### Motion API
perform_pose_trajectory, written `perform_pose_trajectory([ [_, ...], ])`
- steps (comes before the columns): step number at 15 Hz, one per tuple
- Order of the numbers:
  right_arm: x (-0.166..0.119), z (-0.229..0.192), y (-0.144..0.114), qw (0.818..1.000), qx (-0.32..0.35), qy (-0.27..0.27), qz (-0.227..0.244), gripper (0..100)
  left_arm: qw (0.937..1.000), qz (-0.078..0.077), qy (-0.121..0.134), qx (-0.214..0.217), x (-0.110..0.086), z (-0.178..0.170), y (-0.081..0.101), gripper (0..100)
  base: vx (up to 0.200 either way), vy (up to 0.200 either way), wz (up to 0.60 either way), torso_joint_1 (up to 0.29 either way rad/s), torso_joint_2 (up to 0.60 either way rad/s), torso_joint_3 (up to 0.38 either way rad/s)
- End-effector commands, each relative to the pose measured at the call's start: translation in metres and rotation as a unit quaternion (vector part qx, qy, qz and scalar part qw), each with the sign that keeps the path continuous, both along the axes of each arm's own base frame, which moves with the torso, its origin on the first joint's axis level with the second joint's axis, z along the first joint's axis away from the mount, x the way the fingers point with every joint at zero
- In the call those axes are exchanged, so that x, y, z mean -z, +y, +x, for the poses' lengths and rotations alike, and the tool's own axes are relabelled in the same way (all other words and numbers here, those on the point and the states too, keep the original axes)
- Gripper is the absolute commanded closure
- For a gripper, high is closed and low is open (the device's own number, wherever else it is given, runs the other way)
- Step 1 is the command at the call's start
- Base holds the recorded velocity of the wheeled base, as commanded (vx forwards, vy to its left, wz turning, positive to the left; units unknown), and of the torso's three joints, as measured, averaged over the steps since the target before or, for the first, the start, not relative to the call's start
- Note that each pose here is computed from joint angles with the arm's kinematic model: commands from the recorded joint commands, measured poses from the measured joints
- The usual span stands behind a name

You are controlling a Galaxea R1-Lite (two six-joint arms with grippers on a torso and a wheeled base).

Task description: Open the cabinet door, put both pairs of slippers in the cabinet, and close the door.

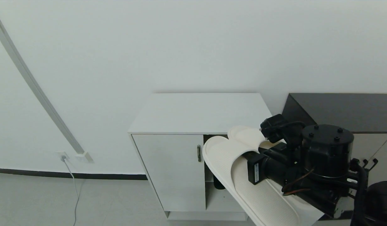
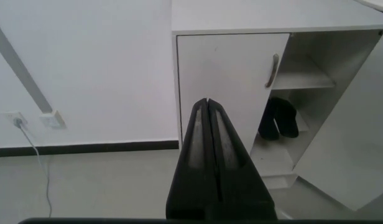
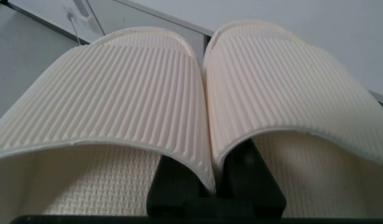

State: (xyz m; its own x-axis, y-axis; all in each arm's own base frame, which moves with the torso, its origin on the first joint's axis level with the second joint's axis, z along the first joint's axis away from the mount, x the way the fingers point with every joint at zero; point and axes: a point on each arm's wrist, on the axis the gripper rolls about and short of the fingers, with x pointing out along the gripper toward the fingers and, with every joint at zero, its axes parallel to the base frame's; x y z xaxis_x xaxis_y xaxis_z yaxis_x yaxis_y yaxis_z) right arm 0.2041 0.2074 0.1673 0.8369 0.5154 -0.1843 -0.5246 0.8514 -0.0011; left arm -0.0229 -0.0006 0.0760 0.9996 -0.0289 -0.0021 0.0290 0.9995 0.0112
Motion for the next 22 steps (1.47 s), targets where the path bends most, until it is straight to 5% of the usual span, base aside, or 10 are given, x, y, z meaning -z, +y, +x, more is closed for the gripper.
perform_pose_trajectory([
  [1,0.001,-0.001,-0.002,1.0,-0.002,-0.005,-0.006,100,1.0,0.0,0.0,0.0,0.0,0.0,0.0,100,0.0,0.0,0.0,0.0,0.0,0.0],
  [22,0.011,-0.004,-0.001,1.0,-0.012,-0.005,-0.023,100,1.0,0.0,0.0,0.0,0.0,0.0,0.0,100,0.0,0.0,-0.06,0.0,0.0,0.0],
])
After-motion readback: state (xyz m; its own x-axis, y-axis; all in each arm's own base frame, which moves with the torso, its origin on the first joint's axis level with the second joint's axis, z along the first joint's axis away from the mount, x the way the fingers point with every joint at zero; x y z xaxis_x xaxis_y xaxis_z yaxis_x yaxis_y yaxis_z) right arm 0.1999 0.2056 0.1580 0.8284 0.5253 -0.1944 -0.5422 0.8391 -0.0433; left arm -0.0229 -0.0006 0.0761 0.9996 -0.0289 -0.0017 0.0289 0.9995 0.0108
